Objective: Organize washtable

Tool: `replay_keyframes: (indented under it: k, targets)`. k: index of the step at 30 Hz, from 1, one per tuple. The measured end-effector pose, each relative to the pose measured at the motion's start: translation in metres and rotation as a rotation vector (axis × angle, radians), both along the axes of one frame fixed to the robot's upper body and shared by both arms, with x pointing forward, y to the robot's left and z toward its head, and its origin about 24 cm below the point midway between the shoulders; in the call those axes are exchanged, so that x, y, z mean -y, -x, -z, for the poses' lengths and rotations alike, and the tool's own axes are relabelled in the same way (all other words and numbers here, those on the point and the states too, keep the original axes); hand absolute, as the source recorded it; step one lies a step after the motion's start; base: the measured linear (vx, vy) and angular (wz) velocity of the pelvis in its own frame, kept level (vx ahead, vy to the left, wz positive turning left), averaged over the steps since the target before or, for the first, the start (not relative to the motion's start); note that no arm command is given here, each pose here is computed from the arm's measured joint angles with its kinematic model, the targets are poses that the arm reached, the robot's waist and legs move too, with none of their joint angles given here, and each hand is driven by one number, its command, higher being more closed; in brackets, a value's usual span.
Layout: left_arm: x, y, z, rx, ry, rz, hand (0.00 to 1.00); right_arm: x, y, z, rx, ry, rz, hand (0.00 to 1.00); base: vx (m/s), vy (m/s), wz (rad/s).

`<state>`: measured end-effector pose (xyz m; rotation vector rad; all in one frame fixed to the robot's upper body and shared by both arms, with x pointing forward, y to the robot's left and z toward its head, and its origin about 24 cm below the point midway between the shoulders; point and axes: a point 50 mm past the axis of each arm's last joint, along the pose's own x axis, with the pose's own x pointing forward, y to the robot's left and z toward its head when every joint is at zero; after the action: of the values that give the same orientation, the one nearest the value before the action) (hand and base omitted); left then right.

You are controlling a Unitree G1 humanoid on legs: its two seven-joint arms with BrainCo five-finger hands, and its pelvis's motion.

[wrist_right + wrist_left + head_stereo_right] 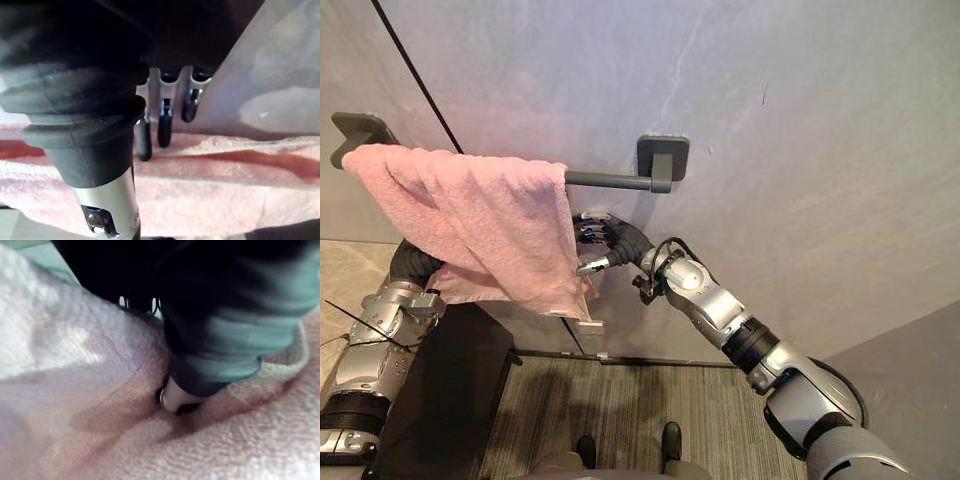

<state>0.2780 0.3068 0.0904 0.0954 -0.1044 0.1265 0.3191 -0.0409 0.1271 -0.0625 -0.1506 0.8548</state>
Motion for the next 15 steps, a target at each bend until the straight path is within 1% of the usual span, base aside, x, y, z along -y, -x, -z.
replay_keyframes:
  k: [10, 11, 15]
  targets:
    - [0.007, -0.001, 0.007, 0.002, 0.044, -0.017, 1.0, -0.019, 0.0, 0.0, 0.01, -0.007, 0.023, 0.0, 0.0, 0.0, 0.0]
    - [0.007, -0.001, 0.007, 0.002, 0.047, -0.024, 1.0, -0.021, 0.0, 0.0, 0.013, -0.011, 0.031, 1.0, 0.0, 0.0, 0.0]
    - [0.008, -0.001, 0.008, 0.004, 0.057, -0.04, 1.0, -0.029, 0.002, -0.003, 0.021, -0.036, 0.037, 1.0, -0.01, 0.002, 0.02]
